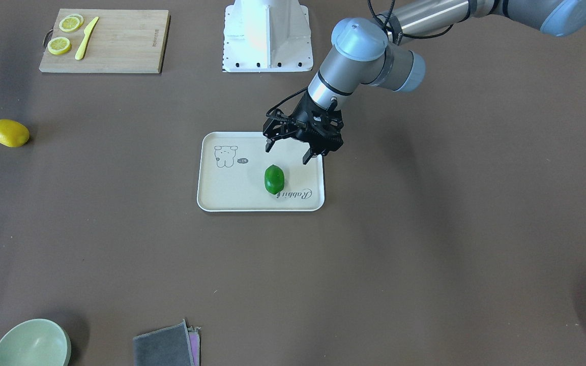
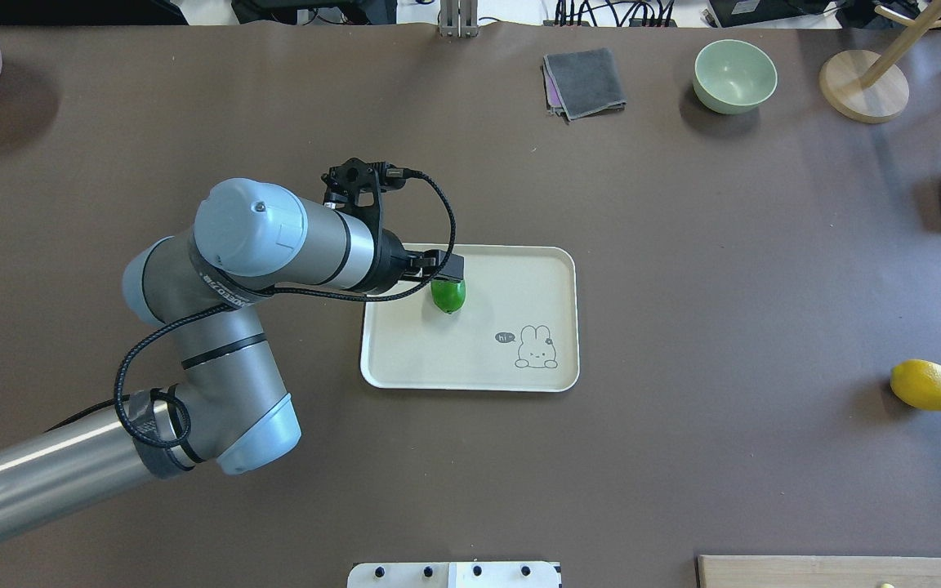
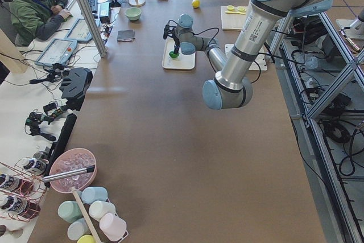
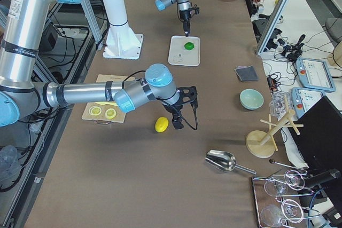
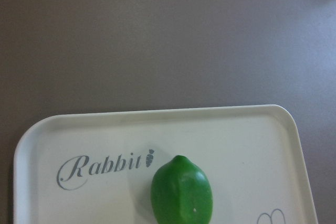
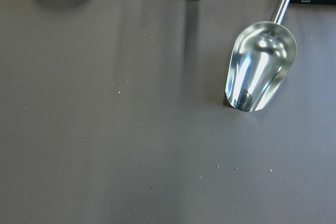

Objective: Place all lemons on tray

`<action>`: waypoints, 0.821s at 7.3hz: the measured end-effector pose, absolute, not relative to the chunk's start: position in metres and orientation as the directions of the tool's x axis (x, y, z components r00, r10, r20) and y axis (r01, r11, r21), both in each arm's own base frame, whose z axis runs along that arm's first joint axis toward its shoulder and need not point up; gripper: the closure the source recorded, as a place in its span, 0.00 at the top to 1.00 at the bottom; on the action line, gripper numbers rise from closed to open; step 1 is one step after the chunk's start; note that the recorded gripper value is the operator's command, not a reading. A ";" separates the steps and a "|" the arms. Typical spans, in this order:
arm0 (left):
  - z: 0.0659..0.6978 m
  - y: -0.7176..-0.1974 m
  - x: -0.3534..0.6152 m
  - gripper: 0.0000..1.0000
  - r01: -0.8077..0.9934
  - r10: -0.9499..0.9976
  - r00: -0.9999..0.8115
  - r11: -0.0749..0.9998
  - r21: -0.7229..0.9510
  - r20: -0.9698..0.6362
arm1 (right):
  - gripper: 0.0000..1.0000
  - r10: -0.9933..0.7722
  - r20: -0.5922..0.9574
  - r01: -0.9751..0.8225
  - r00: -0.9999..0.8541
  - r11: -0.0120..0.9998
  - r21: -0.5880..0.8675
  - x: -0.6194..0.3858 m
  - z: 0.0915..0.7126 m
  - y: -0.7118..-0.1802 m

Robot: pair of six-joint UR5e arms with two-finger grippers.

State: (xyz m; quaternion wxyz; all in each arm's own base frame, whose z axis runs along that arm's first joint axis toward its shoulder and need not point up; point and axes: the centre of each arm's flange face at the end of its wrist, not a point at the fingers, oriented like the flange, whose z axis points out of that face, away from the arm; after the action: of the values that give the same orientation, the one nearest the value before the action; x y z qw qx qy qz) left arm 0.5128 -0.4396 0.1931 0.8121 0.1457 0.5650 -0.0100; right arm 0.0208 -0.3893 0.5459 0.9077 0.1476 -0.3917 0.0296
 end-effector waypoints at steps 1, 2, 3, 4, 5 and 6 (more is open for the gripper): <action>0.184 -0.436 0.483 0.97 0.190 0.128 0.393 0.958 0.217 -0.911 | 1.00 -0.034 0.728 -0.186 0.685 0.958 0.220 0.018 0.546 -0.390; 0.183 -0.435 0.453 0.97 0.194 0.110 0.420 0.959 0.208 -0.901 | 1.00 0.002 0.736 -0.200 0.677 0.963 0.182 0.010 0.546 -0.390; 0.191 -0.443 0.422 0.97 0.178 0.113 0.439 0.961 0.210 -0.891 | 1.00 0.008 0.739 -0.190 0.674 0.968 0.163 -0.003 0.547 -0.390; 0.208 -0.456 0.390 0.97 0.146 0.142 0.458 0.962 0.231 -0.878 | 1.00 -0.012 0.734 -0.162 0.679 0.973 0.166 -0.019 0.547 -0.390; 0.227 -0.466 0.363 0.97 0.122 0.168 0.477 0.959 0.254 -0.863 | 1.00 -0.063 0.717 -0.107 0.694 0.976 0.189 -0.045 0.547 -0.390; 0.239 -0.472 0.349 0.97 0.114 0.181 0.490 0.956 0.269 -0.852 | 1.00 -0.128 0.694 -0.042 0.708 0.974 0.222 -0.074 0.546 -0.388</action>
State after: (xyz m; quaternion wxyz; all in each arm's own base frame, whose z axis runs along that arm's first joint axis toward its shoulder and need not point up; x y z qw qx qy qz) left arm 0.3488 -0.4720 0.2385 0.8508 0.1462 0.5044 0.0199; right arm -0.0738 -0.3879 0.5458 0.9175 0.1112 -0.3813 -0.0233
